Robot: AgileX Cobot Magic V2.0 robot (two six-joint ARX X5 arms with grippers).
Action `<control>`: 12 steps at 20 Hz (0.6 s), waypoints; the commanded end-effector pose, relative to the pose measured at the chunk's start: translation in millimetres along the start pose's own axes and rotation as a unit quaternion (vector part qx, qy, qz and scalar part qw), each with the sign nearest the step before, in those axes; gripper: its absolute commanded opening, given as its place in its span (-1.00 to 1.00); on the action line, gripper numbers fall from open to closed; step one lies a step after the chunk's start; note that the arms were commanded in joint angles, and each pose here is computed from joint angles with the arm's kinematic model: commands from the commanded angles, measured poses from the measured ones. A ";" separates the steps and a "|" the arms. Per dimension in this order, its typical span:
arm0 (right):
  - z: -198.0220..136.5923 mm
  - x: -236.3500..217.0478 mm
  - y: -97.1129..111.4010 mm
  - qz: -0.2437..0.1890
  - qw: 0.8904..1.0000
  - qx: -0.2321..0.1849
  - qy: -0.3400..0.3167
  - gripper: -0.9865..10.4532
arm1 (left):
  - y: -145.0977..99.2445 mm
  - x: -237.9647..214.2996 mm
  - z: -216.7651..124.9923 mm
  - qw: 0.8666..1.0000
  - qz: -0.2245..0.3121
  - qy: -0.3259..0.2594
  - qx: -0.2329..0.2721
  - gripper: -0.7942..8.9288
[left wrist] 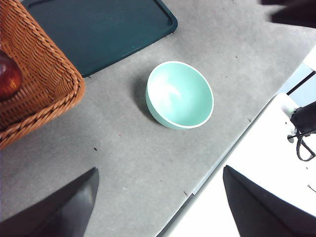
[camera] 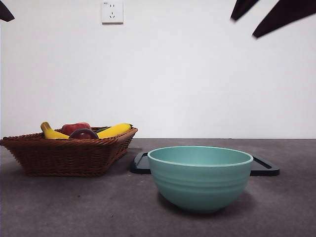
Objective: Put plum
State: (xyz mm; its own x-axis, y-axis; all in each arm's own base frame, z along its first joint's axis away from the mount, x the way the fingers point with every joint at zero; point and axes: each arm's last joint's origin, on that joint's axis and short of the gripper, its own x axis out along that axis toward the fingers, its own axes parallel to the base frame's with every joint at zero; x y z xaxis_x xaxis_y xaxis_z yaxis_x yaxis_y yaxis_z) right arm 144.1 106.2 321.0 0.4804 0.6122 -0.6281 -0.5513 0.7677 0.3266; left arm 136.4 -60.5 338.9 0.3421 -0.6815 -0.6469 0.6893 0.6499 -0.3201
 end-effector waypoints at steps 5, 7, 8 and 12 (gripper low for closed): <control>-16.2 -27.6 7.7 0.052 0.998 -0.004 0.037 -0.42 | -1.7 -2.3 4.3 1.000 -0.003 -0.006 0.013 -0.01; -18.8 -29.6 7.4 0.048 0.998 -0.010 0.043 -0.42 | -1.8 -2.3 3.9 1.000 -0.003 -0.004 0.011 -0.01; -19.0 -29.6 7.2 0.046 0.998 -0.010 0.044 -0.42 | -1.8 -2.3 3.6 1.000 -0.003 -0.003 0.011 -0.01; -18.8 -29.3 7.1 0.046 0.998 -0.011 0.044 -0.42 | -1.9 -2.3 2.9 1.000 -0.004 0.000 0.009 -0.01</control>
State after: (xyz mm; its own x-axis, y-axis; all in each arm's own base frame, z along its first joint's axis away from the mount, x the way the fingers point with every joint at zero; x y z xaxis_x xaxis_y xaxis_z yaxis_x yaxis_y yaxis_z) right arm 112.7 88.3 323.8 0.3633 0.6506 -0.6669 -0.5845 0.7166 0.3806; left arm 135.4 -60.1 338.0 0.3324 -0.6784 -0.6552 0.6845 0.6514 -0.3272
